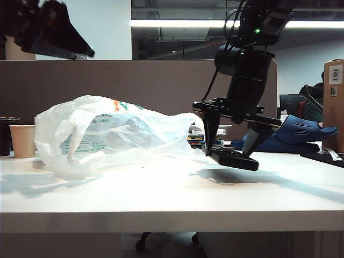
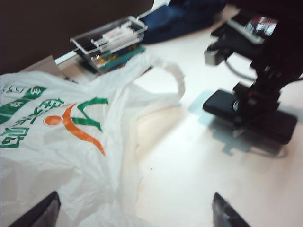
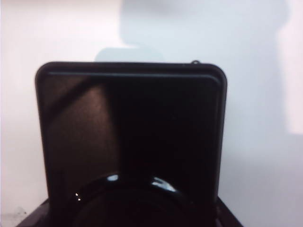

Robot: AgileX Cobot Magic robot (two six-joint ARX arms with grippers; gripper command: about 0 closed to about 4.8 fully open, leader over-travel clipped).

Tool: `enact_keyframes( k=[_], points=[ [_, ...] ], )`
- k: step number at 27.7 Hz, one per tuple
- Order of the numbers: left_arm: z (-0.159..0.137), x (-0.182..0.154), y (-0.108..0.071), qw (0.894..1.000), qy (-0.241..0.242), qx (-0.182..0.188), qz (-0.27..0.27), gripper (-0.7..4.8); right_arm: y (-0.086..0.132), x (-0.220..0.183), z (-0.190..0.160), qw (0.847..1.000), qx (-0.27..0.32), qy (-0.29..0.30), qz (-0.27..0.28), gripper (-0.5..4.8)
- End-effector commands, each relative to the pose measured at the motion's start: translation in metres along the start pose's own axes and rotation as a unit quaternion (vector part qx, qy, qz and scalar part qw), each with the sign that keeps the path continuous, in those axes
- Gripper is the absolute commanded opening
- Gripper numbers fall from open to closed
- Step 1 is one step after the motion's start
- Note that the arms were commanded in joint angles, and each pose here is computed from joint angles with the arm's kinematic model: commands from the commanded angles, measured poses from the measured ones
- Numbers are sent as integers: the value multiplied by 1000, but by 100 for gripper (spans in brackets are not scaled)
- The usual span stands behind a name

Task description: Put the power bank into the bag.

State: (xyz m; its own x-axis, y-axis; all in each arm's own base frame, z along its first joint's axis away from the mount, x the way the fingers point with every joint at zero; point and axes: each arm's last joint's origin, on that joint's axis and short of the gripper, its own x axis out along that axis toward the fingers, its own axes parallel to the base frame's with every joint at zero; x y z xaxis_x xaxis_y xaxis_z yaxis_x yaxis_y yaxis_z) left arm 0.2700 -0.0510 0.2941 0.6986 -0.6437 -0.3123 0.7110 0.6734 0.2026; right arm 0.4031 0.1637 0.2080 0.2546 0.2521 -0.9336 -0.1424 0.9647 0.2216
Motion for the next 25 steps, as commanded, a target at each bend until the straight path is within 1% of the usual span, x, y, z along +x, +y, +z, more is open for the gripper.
enact_keyframes(
  k=[1, 3, 5, 7, 8, 9, 11, 13, 16, 21, 25],
  points=[
    [-3, 18, 1, 998, 35, 48, 35, 479, 9, -6, 4, 999, -11, -20, 36, 228],
    [-6, 29, -3, 995, 58, 66, 45, 479, 13, -6, 4, 999, -15, -26, 45, 227],
    [-9, 40, -7, 991, 74, 96, 50, 479, 16, -5, 4, 998, -19, -28, 48, 227],
    [-13, 52, -11, 988, 81, 121, 48, 479, 20, -5, 4, 998, -24, -32, 58, 227],
    [-14, 56, -12, 987, 84, 127, 50, 479, 22, -5, 4, 997, -26, -33, 59, 225],
    [-16, 63, -11, 983, 90, 140, 75, 479, 23, -5, 4, 997, -27, -33, 64, 205],
    [-21, 72, -7, 981, 89, 143, 92, 479, 27, -4, 2, 997, -32, -31, 66, 205],
    [-23, 79, -3, 980, 100, 143, 99, 479, 28, -4, 2, 997, -33, -31, 66, 206],
    [-20, 91, 5, 973, 112, 167, 113, 479, 29, -4, 2, 996, -34, -30, 70, 205],
    [-16, 113, 18, 973, 113, 167, 114, 479, 30, -4, 2, 996, -36, -33, 77, 206],
    [-26, 123, 19, 973, 126, 162, 105, 479, 30, -4, 3, 996, -36, -36, 78, 206]
  ],
)
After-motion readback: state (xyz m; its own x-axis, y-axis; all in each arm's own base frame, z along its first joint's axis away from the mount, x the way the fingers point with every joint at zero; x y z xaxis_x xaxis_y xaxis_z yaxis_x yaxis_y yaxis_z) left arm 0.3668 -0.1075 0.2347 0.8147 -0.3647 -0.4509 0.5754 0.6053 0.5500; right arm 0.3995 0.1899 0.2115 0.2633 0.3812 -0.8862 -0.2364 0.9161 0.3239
